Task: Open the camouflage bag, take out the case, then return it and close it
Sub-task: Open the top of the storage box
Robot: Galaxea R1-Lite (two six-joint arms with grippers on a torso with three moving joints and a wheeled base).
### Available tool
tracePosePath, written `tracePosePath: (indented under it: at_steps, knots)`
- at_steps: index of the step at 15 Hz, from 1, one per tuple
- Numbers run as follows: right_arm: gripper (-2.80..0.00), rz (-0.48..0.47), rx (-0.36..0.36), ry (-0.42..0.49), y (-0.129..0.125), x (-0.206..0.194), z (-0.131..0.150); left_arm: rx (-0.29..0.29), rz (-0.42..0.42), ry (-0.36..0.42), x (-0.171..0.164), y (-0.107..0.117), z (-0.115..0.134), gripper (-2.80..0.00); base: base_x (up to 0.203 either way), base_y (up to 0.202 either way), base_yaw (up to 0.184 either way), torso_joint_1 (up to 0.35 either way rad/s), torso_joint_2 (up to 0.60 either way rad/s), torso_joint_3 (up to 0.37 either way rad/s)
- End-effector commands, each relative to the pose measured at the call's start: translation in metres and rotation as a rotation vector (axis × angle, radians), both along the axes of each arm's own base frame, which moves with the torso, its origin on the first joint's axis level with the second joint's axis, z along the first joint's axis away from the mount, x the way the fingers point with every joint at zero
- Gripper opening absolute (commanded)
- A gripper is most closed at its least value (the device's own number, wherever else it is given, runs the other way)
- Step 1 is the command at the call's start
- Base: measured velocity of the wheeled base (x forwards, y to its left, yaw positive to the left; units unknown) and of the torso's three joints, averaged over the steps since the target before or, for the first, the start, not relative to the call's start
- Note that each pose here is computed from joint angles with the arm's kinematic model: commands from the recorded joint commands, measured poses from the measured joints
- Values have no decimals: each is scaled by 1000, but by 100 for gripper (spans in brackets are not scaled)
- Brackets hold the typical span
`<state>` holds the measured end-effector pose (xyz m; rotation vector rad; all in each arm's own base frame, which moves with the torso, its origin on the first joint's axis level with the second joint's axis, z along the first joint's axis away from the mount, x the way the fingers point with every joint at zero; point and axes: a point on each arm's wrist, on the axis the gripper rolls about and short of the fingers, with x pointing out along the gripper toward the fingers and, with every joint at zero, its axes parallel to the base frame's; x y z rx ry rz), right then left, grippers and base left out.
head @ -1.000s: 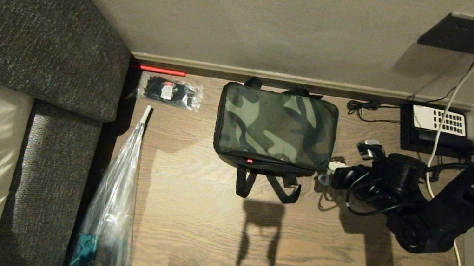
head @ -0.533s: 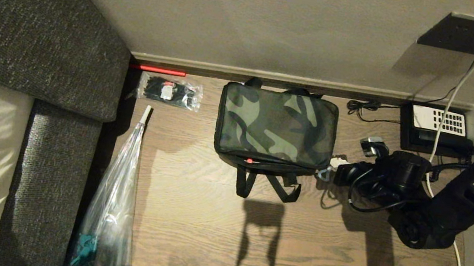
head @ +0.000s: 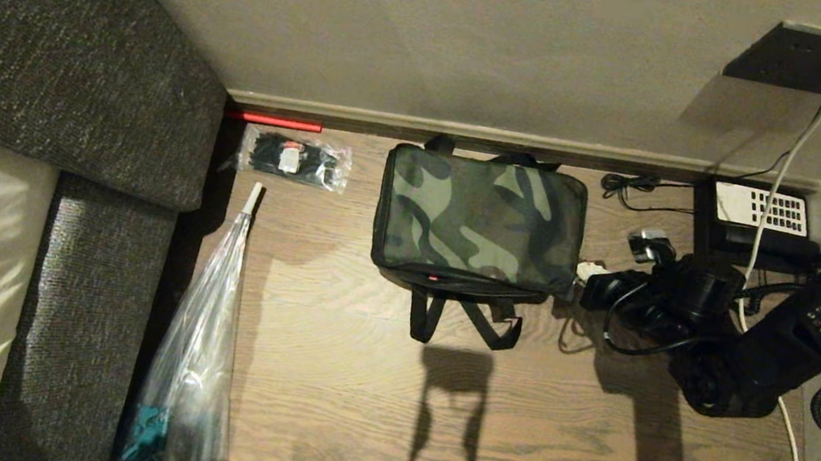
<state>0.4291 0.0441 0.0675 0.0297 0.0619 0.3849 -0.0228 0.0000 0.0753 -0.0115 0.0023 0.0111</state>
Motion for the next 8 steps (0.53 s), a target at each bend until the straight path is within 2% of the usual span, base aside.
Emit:
tracePosePath:
  at_steps: [1,4,8]
  knots:
    - [-280,1,5,-27,1,7,2,-1,0,1,0,0,-1,-280,0,0,0,0,0,0]
    - [-280,-3,14,-42,0,12,8,-1,1,1,0,0,-1,-280,0,0,0,0,0,0]
    - [-280,-4,72,-42,0,14,19,-1,1,1,0,0,-1,-280,0,0,0,0,0,0]
